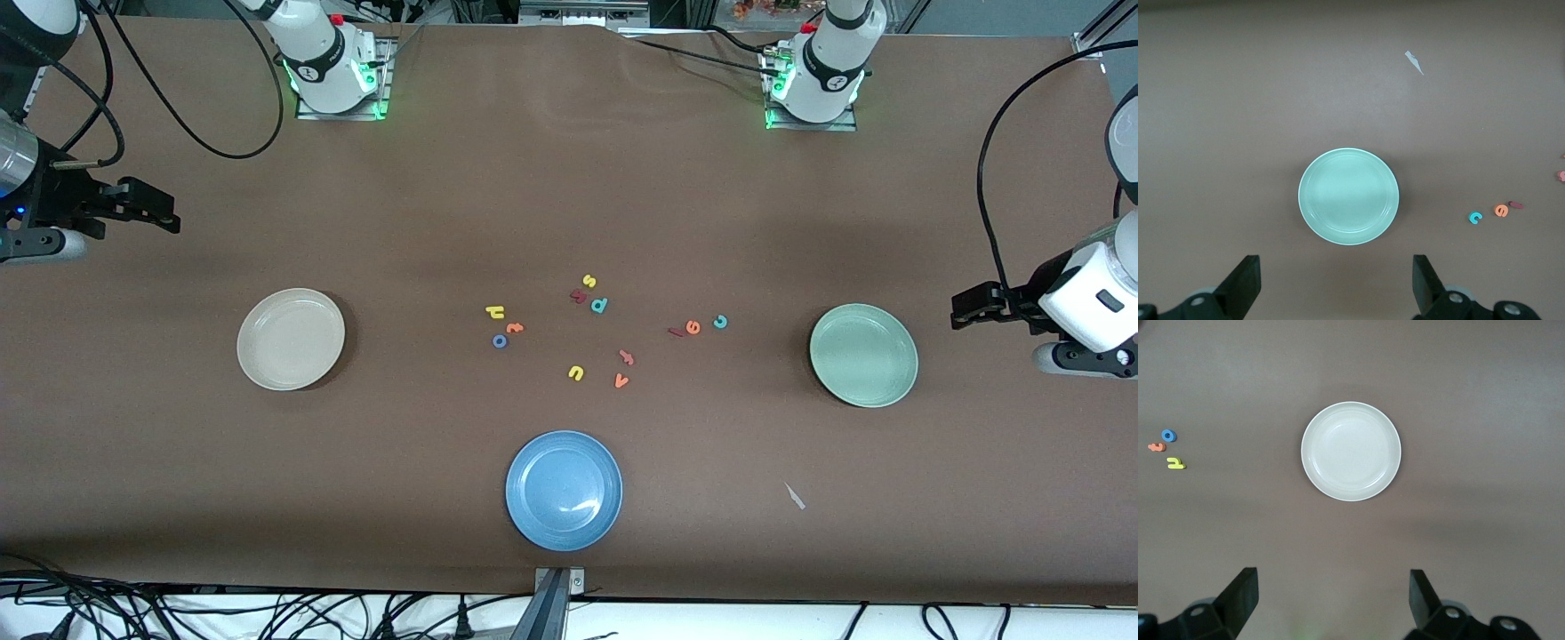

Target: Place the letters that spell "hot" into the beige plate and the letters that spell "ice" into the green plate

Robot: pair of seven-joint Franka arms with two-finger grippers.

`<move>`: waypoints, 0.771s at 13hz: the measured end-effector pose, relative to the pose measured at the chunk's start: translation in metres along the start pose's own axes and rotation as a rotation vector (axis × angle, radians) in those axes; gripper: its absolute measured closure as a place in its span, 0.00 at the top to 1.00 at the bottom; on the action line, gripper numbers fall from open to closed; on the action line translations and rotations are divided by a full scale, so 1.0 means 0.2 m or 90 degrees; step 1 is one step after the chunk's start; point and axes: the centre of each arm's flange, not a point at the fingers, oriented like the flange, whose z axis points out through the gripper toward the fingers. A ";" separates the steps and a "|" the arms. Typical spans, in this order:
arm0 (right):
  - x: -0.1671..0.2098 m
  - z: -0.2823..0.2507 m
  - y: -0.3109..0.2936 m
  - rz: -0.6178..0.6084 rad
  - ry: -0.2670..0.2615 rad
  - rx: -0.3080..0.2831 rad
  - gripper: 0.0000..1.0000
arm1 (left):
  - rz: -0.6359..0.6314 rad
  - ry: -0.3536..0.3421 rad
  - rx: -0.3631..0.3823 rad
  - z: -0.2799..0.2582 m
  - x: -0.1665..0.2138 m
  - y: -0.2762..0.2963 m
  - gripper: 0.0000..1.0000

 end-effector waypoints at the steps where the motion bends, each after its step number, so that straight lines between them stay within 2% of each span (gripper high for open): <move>1: 0.00 0.00 0.00 0.000 0.000 0.000 1.00 | 0.000 -0.001 0.000 0.00 0.00 0.00 1.00; 10: 0.00 0.00 -0.03 -0.006 -0.001 0.000 1.00 | 0.001 -0.005 0.000 0.02 0.01 0.00 1.00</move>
